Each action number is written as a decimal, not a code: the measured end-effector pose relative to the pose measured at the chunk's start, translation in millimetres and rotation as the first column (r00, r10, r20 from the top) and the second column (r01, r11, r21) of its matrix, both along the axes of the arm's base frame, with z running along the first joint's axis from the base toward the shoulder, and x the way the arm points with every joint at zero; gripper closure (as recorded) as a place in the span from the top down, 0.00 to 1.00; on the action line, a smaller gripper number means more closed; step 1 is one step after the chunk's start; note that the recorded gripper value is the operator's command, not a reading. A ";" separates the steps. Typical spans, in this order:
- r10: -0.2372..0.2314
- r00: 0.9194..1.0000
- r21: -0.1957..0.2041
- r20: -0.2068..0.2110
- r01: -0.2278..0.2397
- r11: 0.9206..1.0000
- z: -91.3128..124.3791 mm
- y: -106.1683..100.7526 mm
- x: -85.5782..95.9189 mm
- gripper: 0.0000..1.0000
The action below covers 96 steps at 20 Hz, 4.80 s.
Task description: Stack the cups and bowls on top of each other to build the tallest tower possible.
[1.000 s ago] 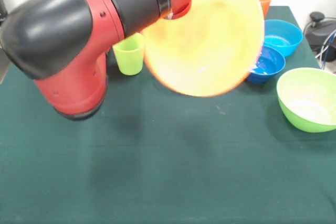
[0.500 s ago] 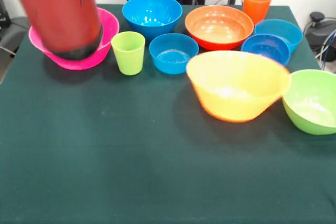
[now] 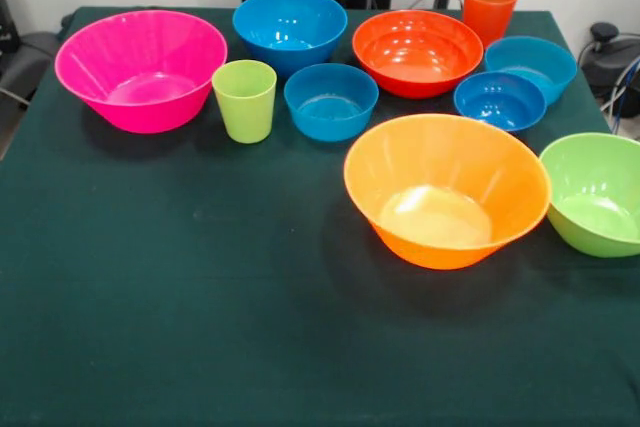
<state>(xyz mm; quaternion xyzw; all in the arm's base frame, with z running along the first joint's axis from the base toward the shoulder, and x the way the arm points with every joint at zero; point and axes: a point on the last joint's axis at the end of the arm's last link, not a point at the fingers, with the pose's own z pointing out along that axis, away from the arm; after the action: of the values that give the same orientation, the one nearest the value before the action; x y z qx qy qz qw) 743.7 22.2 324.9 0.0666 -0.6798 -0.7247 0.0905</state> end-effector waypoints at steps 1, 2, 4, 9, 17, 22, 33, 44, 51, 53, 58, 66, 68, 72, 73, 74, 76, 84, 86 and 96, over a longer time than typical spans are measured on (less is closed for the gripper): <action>0.016 1.000 -0.003 0.003 -0.016 1.000 6.4 4.8 -4.7 1.00; 0.025 1.000 -0.013 0.008 -0.024 1.000 9.2 7.6 -7.8 1.00; 0.039 0.999 -0.035 0.015 -0.039 0.999 13.6 12.8 -12.8 1.00; 0.059 0.997 -0.299 0.056 -0.039 0.953 2.2 32.7 -22.1 1.00; 0.107 0.988 -0.907 0.113 0.058 0.417 -68.0 91.1 -45.5 1.00; 0.071 0.990 -0.981 0.124 0.112 0.156 -89.2 130.9 -59.0 1.00; -0.085 0.959 -0.958 0.269 0.257 -0.131 -132.1 206.0 -77.3 1.00; -0.286 0.886 -0.927 0.366 0.318 -0.200 -171.0 181.0 -46.6 1.00; -0.344 0.853 -0.913 0.393 0.318 -0.255 -187.9 139.8 -26.3 1.00; -0.358 0.845 -0.909 0.399 0.312 -0.277 -191.5 125.5 -22.6 1.00; -0.383 0.833 -0.905 0.400 0.295 -0.306 -200.3 104.3 -17.3 1.00; -0.397 0.815 -0.892 0.422 0.296 -0.341 -213.9 94.5 -1.9 1.00; -0.393 0.813 -0.888 0.429 0.301 -0.346 -217.0 98.6 2.1 1.00; -0.390 0.810 -0.886 0.437 0.313 -0.342 -223.2 115.7 11.1 1.00; -0.391 0.810 -0.886 0.437 0.314 -0.341 -223.8 117.7 12.0 1.00; -0.393 0.809 -0.887 0.436 0.315 -0.336 -224.8 121.8 13.7 1.00; -0.405 0.807 -0.893 0.430 0.315 -0.320 -227.0 135.2 17.9 1.00; -0.462 0.785 -0.908 0.414 0.317 -0.275 -227.3 154.7 37.3 1.00; -0.480 0.771 -0.907 0.419 0.324 -0.270 -227.5 153.0 47.3 1.00; -0.523 0.726 -0.894 0.447 0.341 -0.289 -245.4 131.2 78.2 1.00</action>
<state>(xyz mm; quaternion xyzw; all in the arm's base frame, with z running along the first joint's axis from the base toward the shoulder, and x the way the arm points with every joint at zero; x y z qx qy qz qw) 821.9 153.4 79.4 -0.3191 -0.9399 0.0195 -0.1199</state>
